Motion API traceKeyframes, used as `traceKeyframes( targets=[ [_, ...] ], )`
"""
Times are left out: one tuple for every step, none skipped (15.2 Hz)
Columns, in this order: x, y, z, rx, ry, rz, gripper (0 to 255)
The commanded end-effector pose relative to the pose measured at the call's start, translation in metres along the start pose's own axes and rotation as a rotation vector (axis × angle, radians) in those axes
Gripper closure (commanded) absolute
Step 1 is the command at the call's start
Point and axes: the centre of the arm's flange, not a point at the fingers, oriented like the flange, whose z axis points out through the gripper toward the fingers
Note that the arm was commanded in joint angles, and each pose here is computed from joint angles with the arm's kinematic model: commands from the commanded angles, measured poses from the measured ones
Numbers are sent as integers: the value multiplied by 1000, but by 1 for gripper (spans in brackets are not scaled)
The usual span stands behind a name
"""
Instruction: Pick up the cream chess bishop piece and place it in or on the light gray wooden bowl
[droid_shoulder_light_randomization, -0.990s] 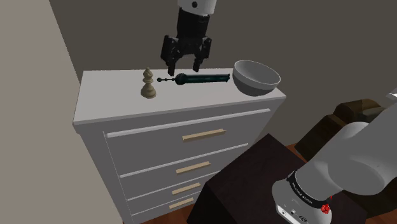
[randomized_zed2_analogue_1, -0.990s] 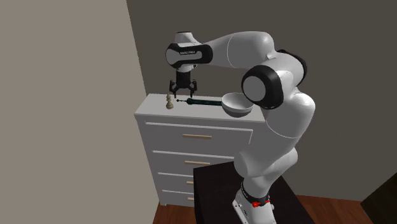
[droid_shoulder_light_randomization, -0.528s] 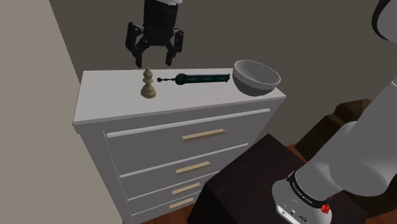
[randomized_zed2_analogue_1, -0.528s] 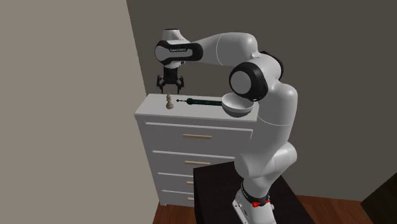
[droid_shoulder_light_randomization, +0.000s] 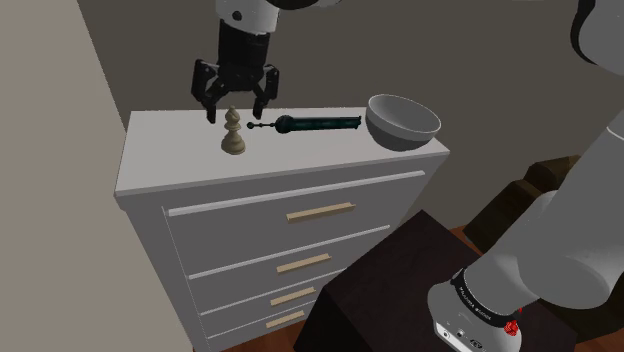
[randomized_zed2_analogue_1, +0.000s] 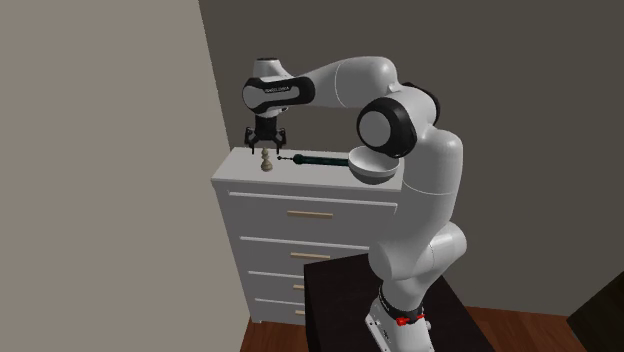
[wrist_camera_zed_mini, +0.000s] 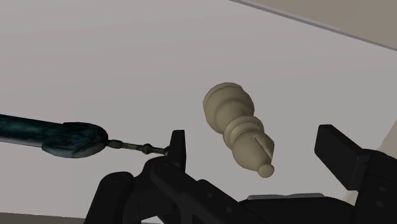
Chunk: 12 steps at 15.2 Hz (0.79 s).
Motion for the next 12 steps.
traceKeyframes(
  targets=[
    [0, 0, 4, 0, 1, 0, 0],
    [0, 0, 4, 0, 1, 0, 0],
    [0, 0, 4, 0, 1, 0, 0],
    [0, 0, 4, 0, 1, 0, 0],
    [0, 0, 4, 0, 1, 0, 0],
    [0, 0, 4, 0, 1, 0, 0],
    [0, 0, 4, 0, 1, 0, 0],
    [0, 0, 4, 0, 1, 0, 255],
    [0, 0, 4, 0, 1, 0, 255],
    [0, 0, 4, 0, 1, 0, 255],
    [0, 0, 4, 0, 1, 0, 255],
    [0, 0, 4, 0, 1, 0, 255]
  ],
)
